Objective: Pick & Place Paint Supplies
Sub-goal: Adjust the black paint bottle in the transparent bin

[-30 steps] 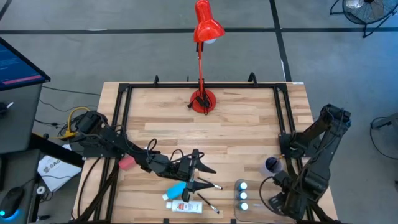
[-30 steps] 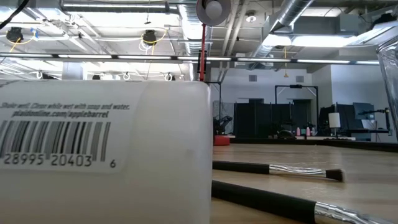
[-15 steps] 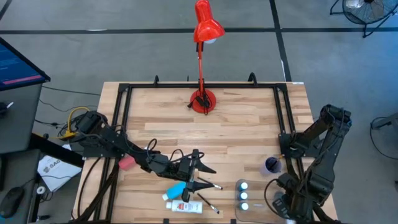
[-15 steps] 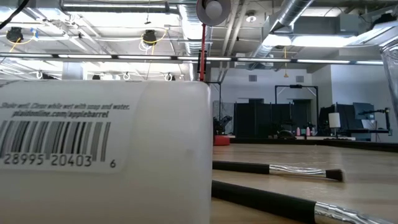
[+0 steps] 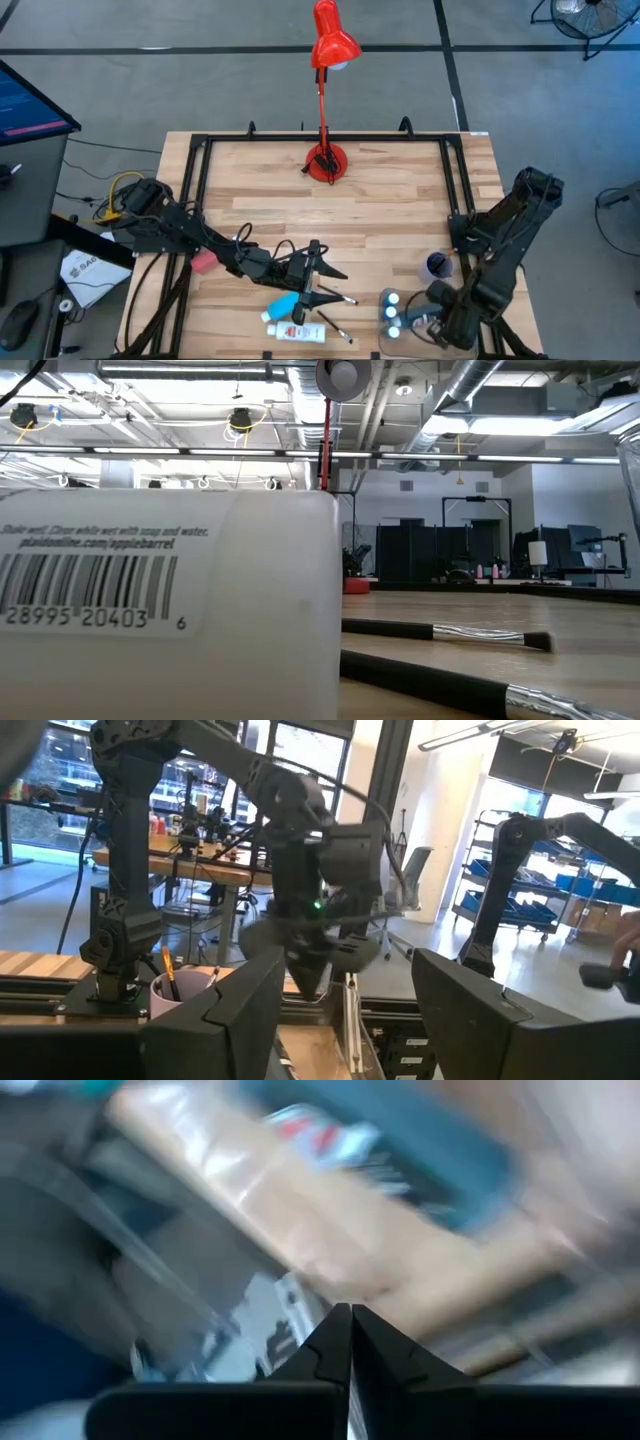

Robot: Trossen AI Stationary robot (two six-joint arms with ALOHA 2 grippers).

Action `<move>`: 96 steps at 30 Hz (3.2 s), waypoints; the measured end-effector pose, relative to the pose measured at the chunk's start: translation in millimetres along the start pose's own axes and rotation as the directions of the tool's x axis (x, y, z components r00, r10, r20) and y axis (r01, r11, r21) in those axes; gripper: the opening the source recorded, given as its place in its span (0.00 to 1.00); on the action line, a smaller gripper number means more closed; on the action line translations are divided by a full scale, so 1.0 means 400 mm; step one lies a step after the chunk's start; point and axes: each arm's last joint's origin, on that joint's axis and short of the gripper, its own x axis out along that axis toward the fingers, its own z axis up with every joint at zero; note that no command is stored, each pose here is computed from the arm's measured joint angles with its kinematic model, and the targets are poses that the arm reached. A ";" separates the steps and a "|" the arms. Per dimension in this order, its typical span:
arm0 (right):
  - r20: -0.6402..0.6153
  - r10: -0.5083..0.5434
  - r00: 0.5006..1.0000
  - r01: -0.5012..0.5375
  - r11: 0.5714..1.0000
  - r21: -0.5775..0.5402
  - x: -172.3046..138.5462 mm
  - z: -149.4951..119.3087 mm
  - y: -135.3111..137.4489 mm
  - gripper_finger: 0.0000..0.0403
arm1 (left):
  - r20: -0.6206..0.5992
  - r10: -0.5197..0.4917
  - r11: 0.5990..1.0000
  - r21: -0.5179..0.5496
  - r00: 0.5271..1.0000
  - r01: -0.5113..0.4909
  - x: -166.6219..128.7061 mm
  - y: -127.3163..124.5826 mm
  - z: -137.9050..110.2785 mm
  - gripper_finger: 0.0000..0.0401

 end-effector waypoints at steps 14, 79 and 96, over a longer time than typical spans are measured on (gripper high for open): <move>0.059 0.166 0.984 -0.068 0.669 -0.740 0.049 0.007 0.015 0.07 | -0.001 -0.006 1.000 0.000 1.000 0.006 0.000 -0.001 0.000 0.52; 0.347 -0.383 0.856 0.510 0.516 -0.689 0.190 0.091 0.074 0.54 | 0.005 -0.013 1.000 -0.003 1.000 0.013 -0.002 -0.008 0.001 0.52; 0.329 -0.331 0.884 0.466 0.664 -0.584 0.201 0.117 0.093 0.73 | 0.005 -0.014 1.000 -0.003 1.000 0.014 -0.002 -0.008 0.001 0.52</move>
